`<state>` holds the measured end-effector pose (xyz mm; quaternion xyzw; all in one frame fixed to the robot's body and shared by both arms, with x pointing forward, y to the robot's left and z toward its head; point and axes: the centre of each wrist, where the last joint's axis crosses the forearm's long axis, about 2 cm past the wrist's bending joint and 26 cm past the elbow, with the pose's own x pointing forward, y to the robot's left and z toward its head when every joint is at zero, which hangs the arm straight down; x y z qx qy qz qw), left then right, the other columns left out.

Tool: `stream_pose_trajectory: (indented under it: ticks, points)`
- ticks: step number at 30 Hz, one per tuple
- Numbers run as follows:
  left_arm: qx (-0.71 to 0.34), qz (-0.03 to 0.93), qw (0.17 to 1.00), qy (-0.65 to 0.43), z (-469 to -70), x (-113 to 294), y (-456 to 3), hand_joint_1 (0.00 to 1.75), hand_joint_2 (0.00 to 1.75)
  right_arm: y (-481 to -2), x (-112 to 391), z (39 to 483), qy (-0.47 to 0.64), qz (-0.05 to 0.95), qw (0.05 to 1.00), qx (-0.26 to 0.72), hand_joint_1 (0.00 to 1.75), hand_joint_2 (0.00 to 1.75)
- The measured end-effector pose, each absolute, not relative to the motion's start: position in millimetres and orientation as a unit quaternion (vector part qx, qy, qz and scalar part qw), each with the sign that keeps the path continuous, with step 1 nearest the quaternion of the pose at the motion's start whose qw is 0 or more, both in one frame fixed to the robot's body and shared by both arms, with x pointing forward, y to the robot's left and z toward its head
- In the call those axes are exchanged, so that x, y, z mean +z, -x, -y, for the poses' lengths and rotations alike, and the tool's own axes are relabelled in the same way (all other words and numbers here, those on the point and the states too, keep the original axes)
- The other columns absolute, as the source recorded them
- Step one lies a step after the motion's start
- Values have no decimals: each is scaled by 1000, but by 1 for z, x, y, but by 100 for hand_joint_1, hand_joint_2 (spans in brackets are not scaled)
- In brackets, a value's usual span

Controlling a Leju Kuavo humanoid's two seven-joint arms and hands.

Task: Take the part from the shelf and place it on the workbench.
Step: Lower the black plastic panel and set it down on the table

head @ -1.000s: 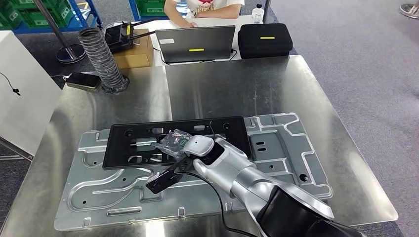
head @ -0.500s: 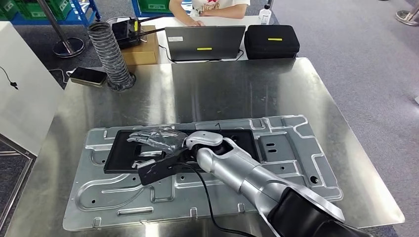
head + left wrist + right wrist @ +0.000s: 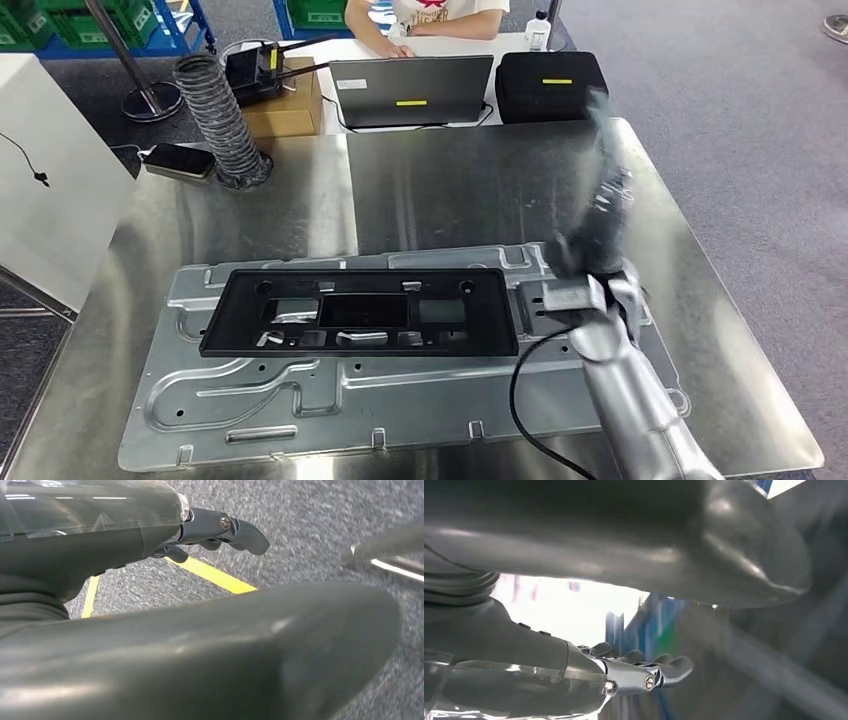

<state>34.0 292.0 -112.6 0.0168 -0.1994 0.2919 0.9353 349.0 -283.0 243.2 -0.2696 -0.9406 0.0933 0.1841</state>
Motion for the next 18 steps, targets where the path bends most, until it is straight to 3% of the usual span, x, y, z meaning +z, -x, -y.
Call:
stream_pose_trajectory:
  ticks: [5, 9, 18]
  points:
    - [297, 195, 935, -23, -293, -113, -32, 0, 0, -278, 241, 356, 442, 888, 125, -36, 0, 0]
    - [291, 190, 938, -23, -293, -113, -32, 0, 0, -231, 231, 392, 510, 849, 127, -50, 0, 0]
    - [283, 188, 940, -24, -294, -112, -35, 0, 0, -191, 209, 406, 552, 818, 161, -23, 0, 0]
